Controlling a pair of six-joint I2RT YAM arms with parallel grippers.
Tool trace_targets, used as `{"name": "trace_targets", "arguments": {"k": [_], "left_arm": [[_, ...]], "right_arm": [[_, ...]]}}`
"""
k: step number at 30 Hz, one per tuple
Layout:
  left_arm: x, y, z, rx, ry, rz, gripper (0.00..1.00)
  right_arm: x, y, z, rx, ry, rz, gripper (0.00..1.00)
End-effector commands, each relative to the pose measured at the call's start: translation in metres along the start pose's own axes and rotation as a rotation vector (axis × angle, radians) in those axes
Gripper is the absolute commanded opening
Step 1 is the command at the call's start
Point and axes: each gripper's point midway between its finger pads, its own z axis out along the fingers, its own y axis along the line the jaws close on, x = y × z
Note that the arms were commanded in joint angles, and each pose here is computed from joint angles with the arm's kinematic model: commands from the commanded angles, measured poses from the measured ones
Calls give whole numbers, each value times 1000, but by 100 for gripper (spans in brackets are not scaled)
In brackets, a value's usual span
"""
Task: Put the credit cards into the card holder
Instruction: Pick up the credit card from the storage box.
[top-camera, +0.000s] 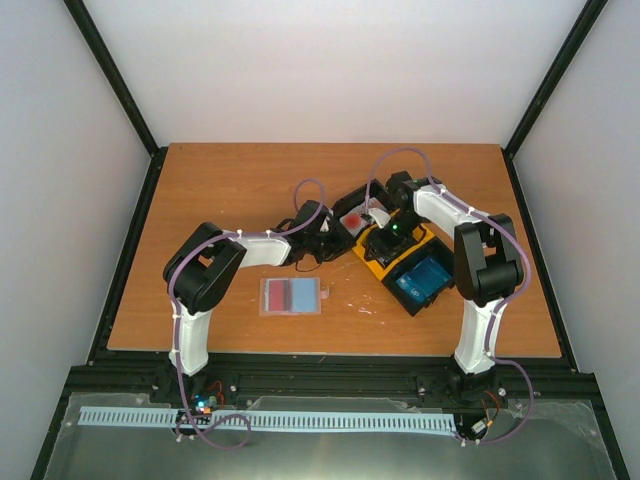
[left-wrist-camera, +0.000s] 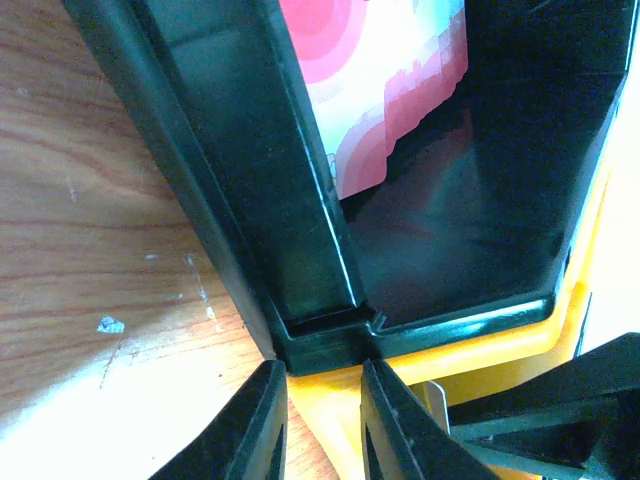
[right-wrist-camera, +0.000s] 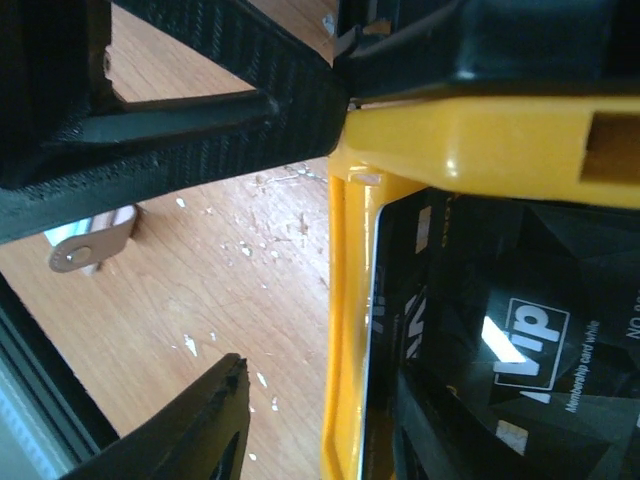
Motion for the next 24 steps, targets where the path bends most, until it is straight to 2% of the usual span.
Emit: {"name": "trace_targets", "arguments": {"k": [1, 5, 13, 17, 24], "left_arm": [[4, 2, 3, -18, 3, 21, 23], [4, 2, 3, -19, 5, 25, 24], [5, 1, 1, -21, 7, 30, 24], [4, 0, -1, -22, 4, 36, 24], [-1, -7, -9, -26, -24, 70, 31]], "right_arm": [[2, -6, 5, 48, 16, 9, 39], [0, -9, 5, 82, 12, 2, 34], [0, -20, 4, 158, 14, 0, 16], [-3, -23, -2, 197, -1, -6, 3], [-17, -16, -34, 267, -82, -31, 3]]}}
